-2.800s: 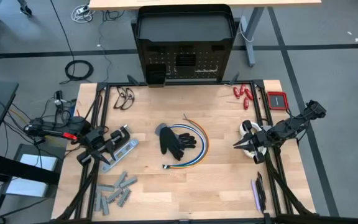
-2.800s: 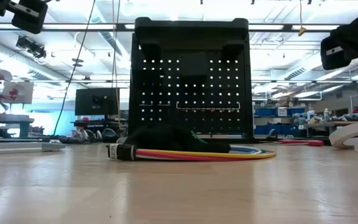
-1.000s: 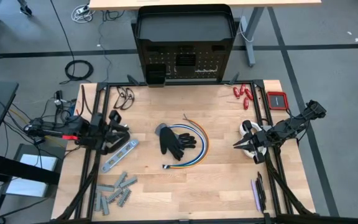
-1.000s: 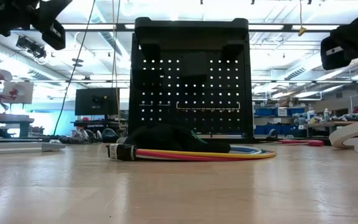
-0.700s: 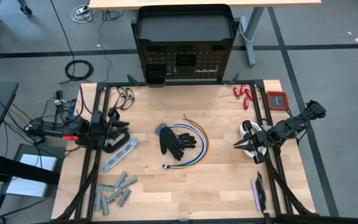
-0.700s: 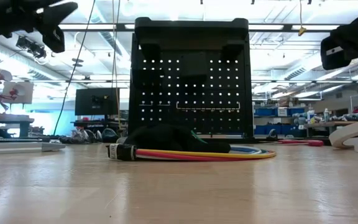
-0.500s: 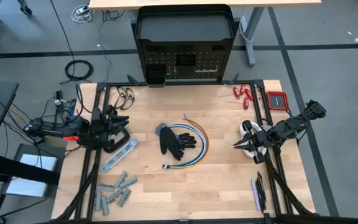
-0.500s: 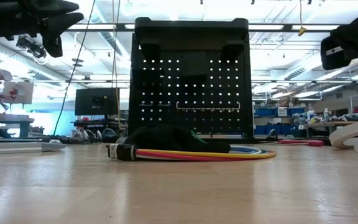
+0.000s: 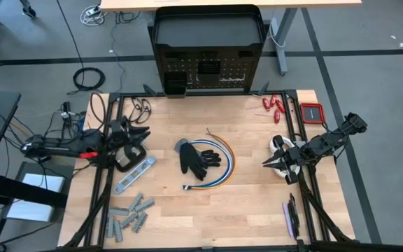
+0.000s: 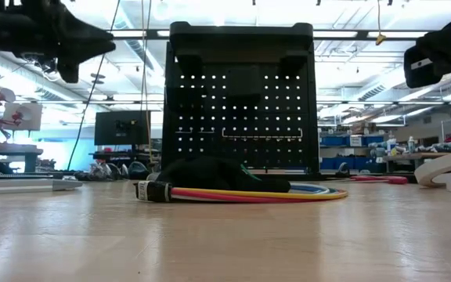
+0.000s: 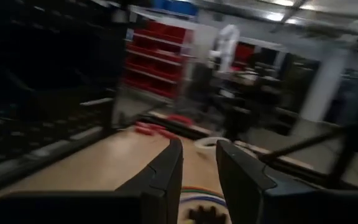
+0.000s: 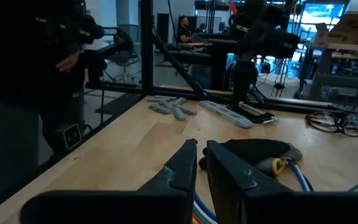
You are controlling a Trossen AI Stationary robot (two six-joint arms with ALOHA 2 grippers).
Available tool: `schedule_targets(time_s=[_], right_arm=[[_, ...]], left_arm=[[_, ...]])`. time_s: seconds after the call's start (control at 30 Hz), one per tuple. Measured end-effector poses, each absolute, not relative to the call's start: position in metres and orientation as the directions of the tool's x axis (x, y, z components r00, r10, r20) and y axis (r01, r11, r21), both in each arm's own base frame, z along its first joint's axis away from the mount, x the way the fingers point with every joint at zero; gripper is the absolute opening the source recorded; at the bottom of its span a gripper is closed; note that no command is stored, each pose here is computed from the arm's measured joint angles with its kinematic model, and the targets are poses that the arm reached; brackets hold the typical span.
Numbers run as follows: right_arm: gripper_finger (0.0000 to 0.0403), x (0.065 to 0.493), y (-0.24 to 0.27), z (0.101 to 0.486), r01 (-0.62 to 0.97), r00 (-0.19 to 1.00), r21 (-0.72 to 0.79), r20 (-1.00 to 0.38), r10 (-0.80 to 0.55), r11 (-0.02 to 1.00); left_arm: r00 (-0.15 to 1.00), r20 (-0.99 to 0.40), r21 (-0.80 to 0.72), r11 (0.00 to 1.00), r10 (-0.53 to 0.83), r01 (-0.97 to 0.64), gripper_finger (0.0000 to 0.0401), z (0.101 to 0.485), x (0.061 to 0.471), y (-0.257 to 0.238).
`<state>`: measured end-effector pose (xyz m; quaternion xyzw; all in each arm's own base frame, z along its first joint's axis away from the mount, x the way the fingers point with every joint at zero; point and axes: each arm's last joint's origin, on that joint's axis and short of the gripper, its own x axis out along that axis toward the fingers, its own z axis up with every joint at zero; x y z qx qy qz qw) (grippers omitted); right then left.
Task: Hang tools onto peg board
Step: Hang the white masking tape on the peg board
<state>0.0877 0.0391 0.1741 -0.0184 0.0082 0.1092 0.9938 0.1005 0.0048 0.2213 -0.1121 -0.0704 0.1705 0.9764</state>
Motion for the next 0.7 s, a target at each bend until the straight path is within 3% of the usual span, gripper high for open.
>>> schedule_targets(time_s=[0.17,0.53,0.7], right_arm=[[0.0048,0.088,0.039,0.174,-0.218,0.976,-0.035,-0.020,0.217,0.975],[0.0048,0.088,0.039,0.174,-0.213,0.977,-0.036,-0.016,0.213,0.976],[0.0048,0.086,0.031,0.201,-0.039,0.969,0.055,0.247,0.024,0.998]], left_arm=[[0.861,0.045,-0.134,0.857,0.507,-0.498,0.0106,0.216,0.105,0.012],[0.863,-0.053,-0.074,0.860,0.503,-0.505,0.0106,0.205,0.119,0.011],[0.856,-0.124,-0.137,0.846,0.502,-0.516,0.0106,0.196,0.127,0.011]])
